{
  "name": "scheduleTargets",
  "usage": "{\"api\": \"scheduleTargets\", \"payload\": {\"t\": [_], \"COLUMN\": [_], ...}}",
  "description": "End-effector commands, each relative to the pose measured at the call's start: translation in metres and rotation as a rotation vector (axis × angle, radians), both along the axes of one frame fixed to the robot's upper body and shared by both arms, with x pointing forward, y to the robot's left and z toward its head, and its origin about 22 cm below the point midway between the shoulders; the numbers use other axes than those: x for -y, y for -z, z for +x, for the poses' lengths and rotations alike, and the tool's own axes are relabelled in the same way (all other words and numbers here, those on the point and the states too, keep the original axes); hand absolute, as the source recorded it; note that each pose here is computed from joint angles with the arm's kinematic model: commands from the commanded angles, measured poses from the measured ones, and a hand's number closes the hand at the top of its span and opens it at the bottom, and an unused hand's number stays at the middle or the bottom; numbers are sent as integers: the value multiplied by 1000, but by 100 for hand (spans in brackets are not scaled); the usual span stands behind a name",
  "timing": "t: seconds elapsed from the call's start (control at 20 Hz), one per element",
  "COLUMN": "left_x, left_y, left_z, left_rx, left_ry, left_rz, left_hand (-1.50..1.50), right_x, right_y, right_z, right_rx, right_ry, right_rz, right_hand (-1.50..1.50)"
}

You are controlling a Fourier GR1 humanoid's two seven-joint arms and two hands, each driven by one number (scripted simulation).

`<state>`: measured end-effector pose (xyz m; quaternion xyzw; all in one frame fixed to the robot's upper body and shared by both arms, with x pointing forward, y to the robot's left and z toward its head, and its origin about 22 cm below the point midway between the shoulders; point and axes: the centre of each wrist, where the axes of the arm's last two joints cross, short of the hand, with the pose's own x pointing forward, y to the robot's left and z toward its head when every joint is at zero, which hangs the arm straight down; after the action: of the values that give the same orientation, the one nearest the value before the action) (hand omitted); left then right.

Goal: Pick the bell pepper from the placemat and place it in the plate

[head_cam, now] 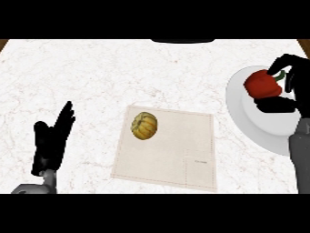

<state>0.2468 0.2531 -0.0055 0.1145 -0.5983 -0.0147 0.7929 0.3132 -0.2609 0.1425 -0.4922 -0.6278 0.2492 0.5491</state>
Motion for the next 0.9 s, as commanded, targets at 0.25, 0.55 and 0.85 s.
{"api": "scheduleTargets", "payload": {"t": [0.25, 0.55, 0.85], "left_x": [1, -7, 12], "left_y": [1, 8, 2], "left_z": [2, -8, -6], "left_rx": [2, -11, 1], "left_ry": [6, 4, 16], "left_rz": [11, 9, 12], "left_hand": [0, 0, 0], "right_x": [66, 103, 106], "right_y": [37, 54, 85], "right_z": [40, 38, 53], "right_rx": [-80, -299, -538], "right_ry": [61, 36, -5], "right_rz": [-16, 13, 32], "right_hand": [150, 150, 150]}}
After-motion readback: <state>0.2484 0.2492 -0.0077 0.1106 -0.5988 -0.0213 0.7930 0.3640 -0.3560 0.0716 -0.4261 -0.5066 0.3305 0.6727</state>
